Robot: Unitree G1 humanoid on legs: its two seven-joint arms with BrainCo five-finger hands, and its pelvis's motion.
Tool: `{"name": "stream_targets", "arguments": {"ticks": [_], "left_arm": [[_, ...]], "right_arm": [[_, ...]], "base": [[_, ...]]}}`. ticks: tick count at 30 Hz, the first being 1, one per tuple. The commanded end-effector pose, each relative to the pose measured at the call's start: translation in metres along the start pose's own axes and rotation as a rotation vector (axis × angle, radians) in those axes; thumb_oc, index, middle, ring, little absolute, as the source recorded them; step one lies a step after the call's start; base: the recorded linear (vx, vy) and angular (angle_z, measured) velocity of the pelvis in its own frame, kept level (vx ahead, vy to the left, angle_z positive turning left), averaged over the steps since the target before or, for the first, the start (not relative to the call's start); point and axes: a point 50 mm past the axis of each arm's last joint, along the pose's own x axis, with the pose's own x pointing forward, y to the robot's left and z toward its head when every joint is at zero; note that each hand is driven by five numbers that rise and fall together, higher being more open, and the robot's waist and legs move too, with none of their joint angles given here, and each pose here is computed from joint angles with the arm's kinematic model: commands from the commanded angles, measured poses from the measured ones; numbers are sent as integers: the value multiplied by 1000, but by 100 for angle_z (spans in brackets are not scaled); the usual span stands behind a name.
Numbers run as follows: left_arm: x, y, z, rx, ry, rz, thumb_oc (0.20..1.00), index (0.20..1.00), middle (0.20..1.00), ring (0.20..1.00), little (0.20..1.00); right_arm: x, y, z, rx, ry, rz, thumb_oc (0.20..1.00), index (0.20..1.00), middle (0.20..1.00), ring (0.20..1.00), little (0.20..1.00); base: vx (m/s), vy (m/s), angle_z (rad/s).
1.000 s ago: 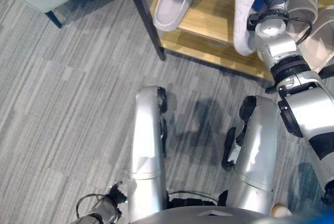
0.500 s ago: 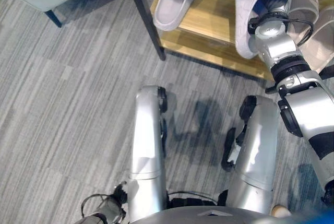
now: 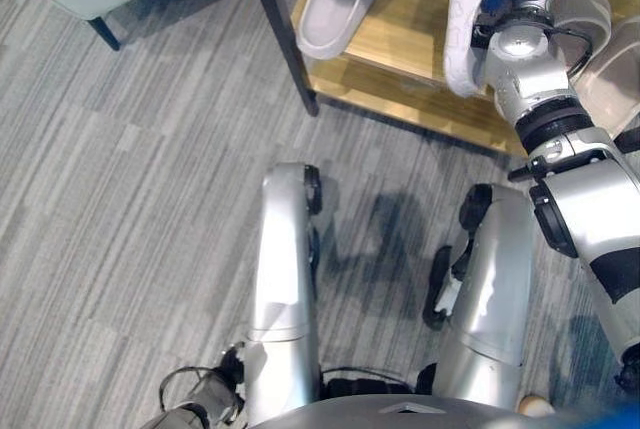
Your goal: Arrange the slippers neatly on the shoe rack.
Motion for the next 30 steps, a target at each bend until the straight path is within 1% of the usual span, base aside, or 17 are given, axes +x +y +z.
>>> {"name": "stream_targets", "arguments": {"ticks": [1,11,14,15,16,17,18,19,22,30], "left_arm": [[-8,-20,-20,51,61,-54,1000,1000,1000,1000,1000],[-8,-25,-21,41,74,-79,1000,1000,1000,1000,1000],[-9,-27,-22,52,74,-97,1000,1000,1000,1000,1000],[-9,-28,-22,53,70,-105,1000,1000,1000,1000,1000],[-9,-28,-22,53,70,-105,1000,1000,1000,1000,1000],[-10,-29,-22,45,67,-116,1000,1000,1000,1000,1000],[-10,-29,-21,42,64,-117,1000,1000,1000,1000,1000],[-10,-29,-21,42,64,-118,1000,1000,1000,1000,1000],[-11,-34,-22,28,65,-147,1000,1000,1000,1000,1000],[-13,-38,-24,22,63,-204,1000,1000,1000,1000,1000]], "right_arm": [[3,2,75,161,-248,43,1000,1000,1000,1000,1000],[2,4,64,213,-204,57,1000,1000,1000,1000,1000],[3,3,62,183,-198,51,1000,1000,1000,1000,1000],[4,2,61,109,-208,41,1000,1000,1000,1000,1000],[4,2,61,109,-208,41,1000,1000,1000,1000,1000],[6,0,57,-35,-218,44,1000,1000,1000,1000,1000],[7,1,56,-99,-225,49,1000,1000,1000,1000,1000],[7,1,56,-100,-225,49,1000,1000,1000,1000,1000],[9,-3,50,-260,-240,41,1000,1000,1000,1000,1000],[17,-21,34,-434,-210,50,1000,1000,1000,1000,1000]], "base": [[0,0,0],[0,0,0],[0,0,0],[0,0,0],[0,0,0],[0,0,0],[0,0,0],[0,0,0],[0,0,0],[0,0,0]]}}
